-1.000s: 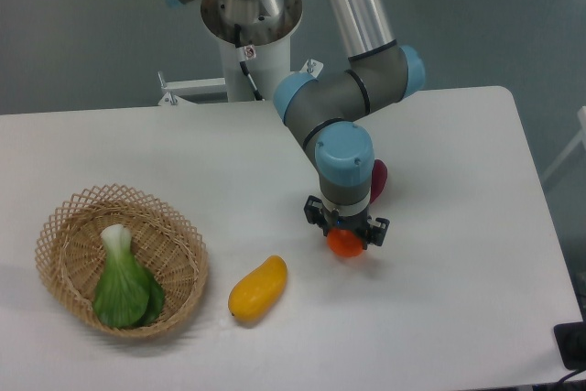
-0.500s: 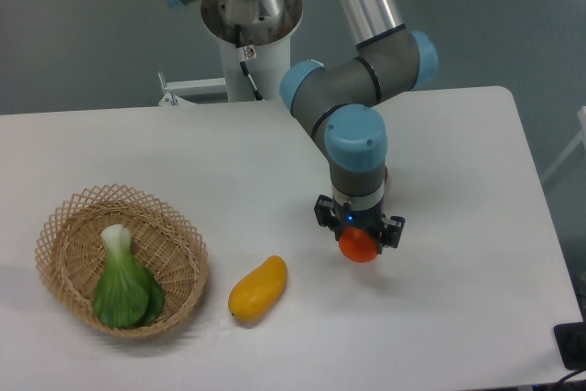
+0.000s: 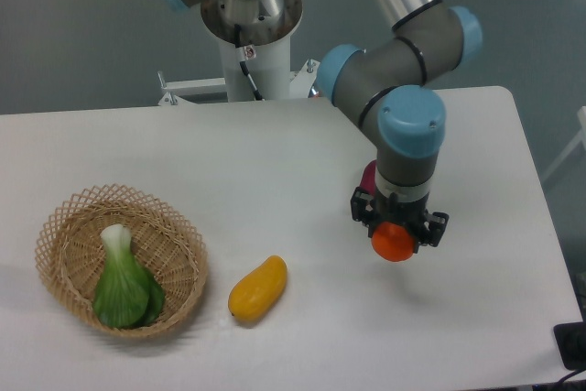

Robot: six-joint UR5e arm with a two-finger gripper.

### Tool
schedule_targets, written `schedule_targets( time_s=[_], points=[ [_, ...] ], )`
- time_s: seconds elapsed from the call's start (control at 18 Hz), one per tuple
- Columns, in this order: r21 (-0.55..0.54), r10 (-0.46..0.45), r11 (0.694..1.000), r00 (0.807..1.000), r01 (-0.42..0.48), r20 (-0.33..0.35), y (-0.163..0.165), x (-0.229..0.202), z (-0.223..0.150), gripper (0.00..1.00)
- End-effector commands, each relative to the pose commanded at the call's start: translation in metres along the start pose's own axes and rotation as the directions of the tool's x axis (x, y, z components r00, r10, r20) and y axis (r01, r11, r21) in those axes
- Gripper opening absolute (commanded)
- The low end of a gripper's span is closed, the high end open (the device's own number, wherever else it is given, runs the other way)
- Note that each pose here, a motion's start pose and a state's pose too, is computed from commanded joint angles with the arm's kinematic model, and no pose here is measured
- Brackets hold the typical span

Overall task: Pick up the orange from the table
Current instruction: 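Lift the grasped orange up off the table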

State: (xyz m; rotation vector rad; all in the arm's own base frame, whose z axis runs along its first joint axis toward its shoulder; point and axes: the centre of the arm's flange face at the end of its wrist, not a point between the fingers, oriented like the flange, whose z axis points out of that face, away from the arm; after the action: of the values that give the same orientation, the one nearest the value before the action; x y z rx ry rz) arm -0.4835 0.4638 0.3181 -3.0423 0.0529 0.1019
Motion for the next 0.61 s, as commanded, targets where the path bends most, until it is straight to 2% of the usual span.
schedule_targets(
  time_s=[0.61],
  points=[
    [0.001, 0.007, 1.0, 1.0, -0.007, 0.008, 0.013, -0.021, -0.009, 0.7]
  ],
)
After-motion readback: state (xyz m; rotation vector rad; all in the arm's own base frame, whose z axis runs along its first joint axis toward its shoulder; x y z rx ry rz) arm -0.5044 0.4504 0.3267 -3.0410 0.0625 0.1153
